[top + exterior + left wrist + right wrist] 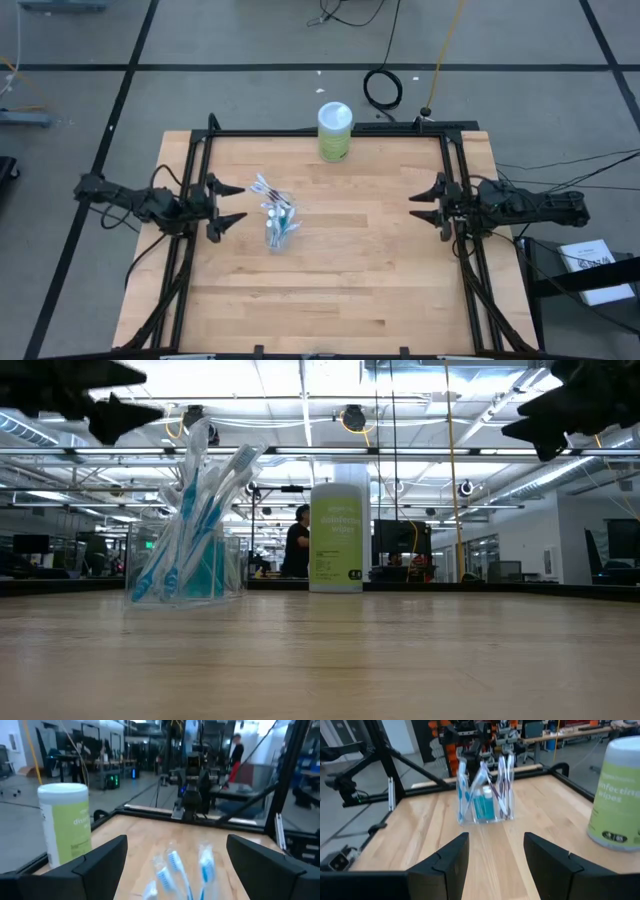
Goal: Pick & Place toothbrushing station
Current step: Return to Home Position
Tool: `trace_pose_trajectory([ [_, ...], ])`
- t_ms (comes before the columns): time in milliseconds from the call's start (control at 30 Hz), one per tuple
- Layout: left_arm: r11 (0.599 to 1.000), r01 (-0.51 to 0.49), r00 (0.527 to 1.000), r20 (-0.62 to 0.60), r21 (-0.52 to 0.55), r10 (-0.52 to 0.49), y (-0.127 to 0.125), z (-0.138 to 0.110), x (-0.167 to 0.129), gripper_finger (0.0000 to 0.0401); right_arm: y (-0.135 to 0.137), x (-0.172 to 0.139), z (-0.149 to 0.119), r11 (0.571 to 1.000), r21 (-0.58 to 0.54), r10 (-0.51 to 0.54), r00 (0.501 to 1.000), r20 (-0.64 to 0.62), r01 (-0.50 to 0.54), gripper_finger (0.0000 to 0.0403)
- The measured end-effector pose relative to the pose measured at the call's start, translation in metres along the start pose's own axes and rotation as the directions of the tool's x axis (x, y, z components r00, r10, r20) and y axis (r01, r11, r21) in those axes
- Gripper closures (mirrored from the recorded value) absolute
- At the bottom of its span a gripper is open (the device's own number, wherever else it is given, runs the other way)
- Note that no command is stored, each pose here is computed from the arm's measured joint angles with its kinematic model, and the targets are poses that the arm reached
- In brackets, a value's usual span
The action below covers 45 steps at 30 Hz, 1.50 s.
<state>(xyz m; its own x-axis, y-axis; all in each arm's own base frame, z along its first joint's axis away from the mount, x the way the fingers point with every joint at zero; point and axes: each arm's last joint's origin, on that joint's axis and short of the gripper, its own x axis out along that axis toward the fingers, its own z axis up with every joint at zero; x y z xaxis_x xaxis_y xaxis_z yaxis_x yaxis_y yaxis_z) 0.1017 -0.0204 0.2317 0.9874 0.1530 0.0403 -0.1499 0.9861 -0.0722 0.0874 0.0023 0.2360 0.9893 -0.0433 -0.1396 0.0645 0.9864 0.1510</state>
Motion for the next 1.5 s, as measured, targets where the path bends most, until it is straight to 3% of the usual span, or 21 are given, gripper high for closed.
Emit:
trace_pose_trajectory([
  [133, 0.999, 0.002, 0.999, 0.055, -0.039, 0.0, 0.008, -0.027, -0.007, 0.0057, -0.001, -0.006, -0.004, 1.0, -0.015, -0.002, 1.0, -0.016, 0.001, 0.0222],
  [300, 0.999, 0.012, 0.999, 0.047, -0.048, -0.01, 0.012, -0.055, -0.007, 0.0056, -0.002, -0.012, -0.007, 0.999, -0.043, 0.013, 0.998, 0.063, -0.01, 0.0222],
  [700, 0.998, 0.052, 0.998, 0.027, -0.019, -0.051, 0.012, -0.056, -0.007, 0.0056, -0.007, 0.016, -0.06, 0.997, 0.009, 0.073, 0.991, 0.11, -0.074, 0.0222],
  [900, 0.999, 0.049, 0.999, 0.015, -0.005, -0.049, 0.013, -0.057, -0.008, 0.0057, -0.004, 0.016, -0.054, 0.986, -0.042, 0.167, 0.955, 0.244, -0.161, 0.0222],
  [1167, 0.999, 0.048, 0.999, 0.016, 0.002, -0.048, 0.013, -0.057, -0.007, 0.0057, -0.005, 0.02, -0.064, 0.988, -0.045, 0.152, 0.979, 0.134, -0.147, 0.0222],
  [1500, 0.999, 0.049, 0.999, 0.023, -0.001, -0.049, 0.013, -0.056, -0.007, 0.0057, -0.005, 0.02, -0.064, 0.988, -0.046, 0.154, 0.979, 0.131, -0.149, 0.0222],
])
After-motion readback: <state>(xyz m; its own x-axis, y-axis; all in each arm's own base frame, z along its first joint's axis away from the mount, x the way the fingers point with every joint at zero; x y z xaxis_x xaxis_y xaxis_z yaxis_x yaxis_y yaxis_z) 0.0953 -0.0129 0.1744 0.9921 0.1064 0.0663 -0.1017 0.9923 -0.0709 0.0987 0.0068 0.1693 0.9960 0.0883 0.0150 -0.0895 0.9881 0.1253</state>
